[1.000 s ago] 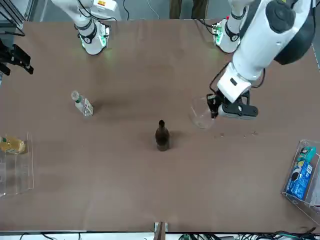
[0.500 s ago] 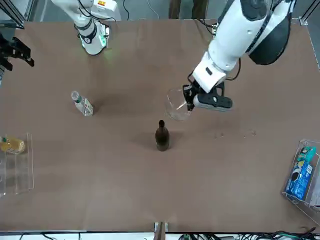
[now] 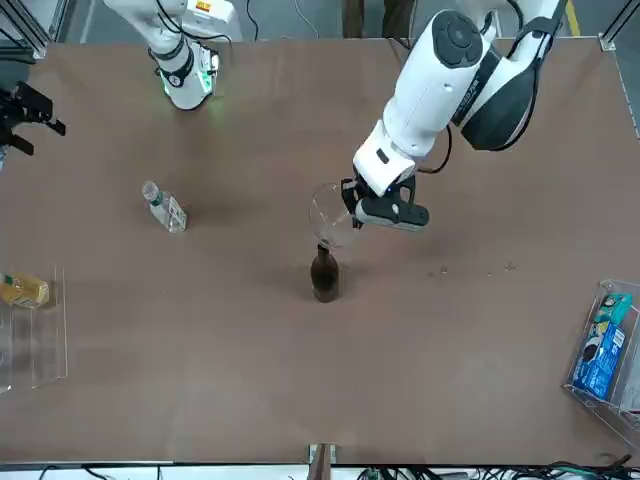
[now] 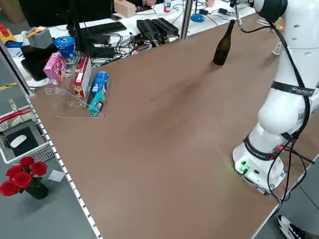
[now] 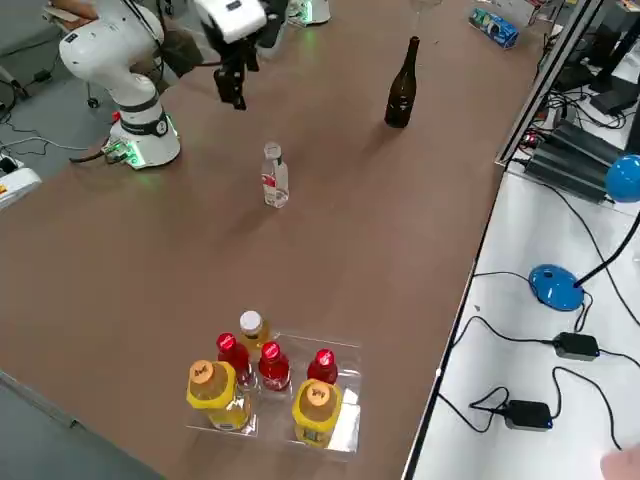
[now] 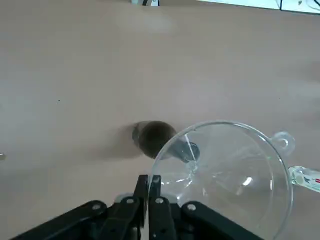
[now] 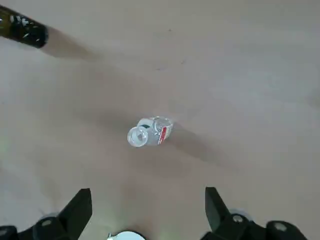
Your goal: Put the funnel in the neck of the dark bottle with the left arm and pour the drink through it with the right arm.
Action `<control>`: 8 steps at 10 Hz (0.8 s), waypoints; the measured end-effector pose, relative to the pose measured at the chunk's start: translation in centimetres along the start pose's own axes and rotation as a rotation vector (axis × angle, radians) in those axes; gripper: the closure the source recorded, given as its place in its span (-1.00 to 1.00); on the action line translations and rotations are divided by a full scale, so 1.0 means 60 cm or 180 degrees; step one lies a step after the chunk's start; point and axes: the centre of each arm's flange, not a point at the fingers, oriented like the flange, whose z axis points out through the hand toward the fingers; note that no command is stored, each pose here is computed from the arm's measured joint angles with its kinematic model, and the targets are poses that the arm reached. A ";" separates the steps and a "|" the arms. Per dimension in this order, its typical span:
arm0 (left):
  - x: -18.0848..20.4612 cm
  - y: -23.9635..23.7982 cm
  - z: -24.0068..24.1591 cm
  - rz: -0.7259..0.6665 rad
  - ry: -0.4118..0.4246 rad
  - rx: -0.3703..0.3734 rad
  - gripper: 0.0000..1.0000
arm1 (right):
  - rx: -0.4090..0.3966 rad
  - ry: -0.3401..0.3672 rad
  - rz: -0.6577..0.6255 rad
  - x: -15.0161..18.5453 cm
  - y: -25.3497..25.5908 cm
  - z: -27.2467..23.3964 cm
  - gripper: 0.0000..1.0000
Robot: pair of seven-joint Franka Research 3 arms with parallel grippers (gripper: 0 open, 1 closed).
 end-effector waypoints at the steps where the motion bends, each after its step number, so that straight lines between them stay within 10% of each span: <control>1: 0.000 0.000 0.003 0.0003 -0.0005 0.0003 0.91 | 0.0114 0.0040 -0.0062 -0.017 0.018 0.010 -1.00; 8: 0.008 0.003 0.038 0.0031 -0.0013 -0.0029 0.91 | 0.0554 0.0494 -0.1116 -0.062 0.074 0.105 -1.00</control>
